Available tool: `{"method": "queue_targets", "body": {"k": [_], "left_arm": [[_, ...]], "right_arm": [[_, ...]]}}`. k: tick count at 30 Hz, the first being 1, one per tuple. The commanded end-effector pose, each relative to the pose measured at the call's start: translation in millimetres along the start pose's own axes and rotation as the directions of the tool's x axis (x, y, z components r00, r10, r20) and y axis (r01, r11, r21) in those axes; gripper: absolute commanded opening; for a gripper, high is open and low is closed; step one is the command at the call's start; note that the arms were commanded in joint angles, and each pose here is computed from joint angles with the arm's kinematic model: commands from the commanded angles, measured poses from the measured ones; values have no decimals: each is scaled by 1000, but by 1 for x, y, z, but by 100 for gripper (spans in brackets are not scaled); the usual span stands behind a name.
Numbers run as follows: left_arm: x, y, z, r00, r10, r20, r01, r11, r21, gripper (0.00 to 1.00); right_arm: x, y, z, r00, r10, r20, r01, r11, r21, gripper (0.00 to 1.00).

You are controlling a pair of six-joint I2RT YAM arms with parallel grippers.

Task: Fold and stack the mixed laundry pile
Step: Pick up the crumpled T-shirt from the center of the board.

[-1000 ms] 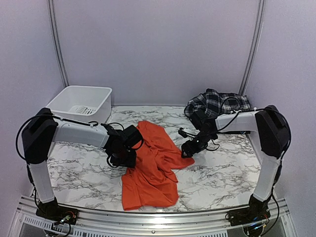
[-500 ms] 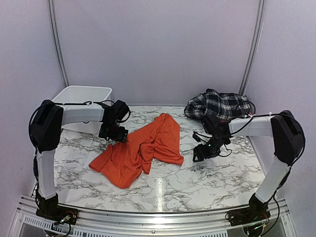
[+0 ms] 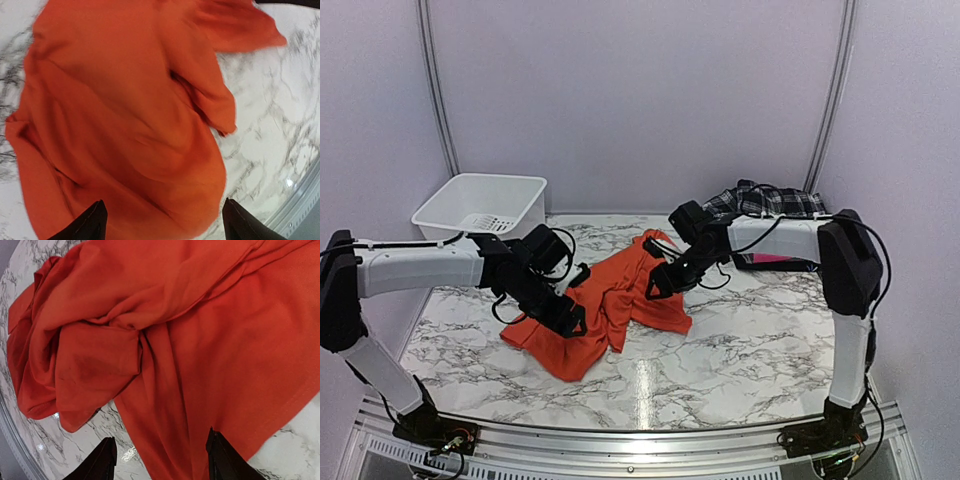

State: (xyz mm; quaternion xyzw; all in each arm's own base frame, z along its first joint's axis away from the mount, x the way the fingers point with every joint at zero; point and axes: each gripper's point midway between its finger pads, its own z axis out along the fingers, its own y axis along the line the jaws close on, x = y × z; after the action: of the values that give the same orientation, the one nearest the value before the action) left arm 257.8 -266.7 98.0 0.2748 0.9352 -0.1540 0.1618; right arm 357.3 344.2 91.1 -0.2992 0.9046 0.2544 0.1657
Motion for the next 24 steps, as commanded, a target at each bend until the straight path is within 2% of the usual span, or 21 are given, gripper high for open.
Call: {"method": "queue_targets", "body": {"k": [1,4,7,8,12,14,16,20,24], "left_arm": [[21,-28,11,998,61,-30,-60,998,27,83],[31,-22,32,997,31,-69,-35,998,-52,88],[42,-11,53,993,1,-117,-18,989,-145,85],[44,-9,57,992,2,-125,-23,985,-172,80],[49,20,51,992,-33,-124,-11,943,-332,48],[48,36,39,993,-81,-88,42,925,-377,30],[46,52,27,984,-173,-41,145,915,-376,14],[37,88,7,956,-289,56,288,877,-385,3],[27,127,-7,918,-381,113,394,835,-385,5]], "right_arm": [[27,5,30,995,-2,-100,-2,999,-47,57],[49,-7,42,989,35,-142,-37,999,-13,57],[75,-21,47,981,81,-175,-74,996,50,56],[88,-25,48,975,99,-198,-87,994,71,54],[147,-39,44,945,191,-266,-158,977,142,39],[172,-44,38,928,236,-288,-197,967,160,32],[187,-47,27,919,273,-283,-229,957,179,24],[208,-53,9,905,344,-252,-299,933,200,0],[222,-56,-2,889,382,-251,-331,917,222,0]]}}
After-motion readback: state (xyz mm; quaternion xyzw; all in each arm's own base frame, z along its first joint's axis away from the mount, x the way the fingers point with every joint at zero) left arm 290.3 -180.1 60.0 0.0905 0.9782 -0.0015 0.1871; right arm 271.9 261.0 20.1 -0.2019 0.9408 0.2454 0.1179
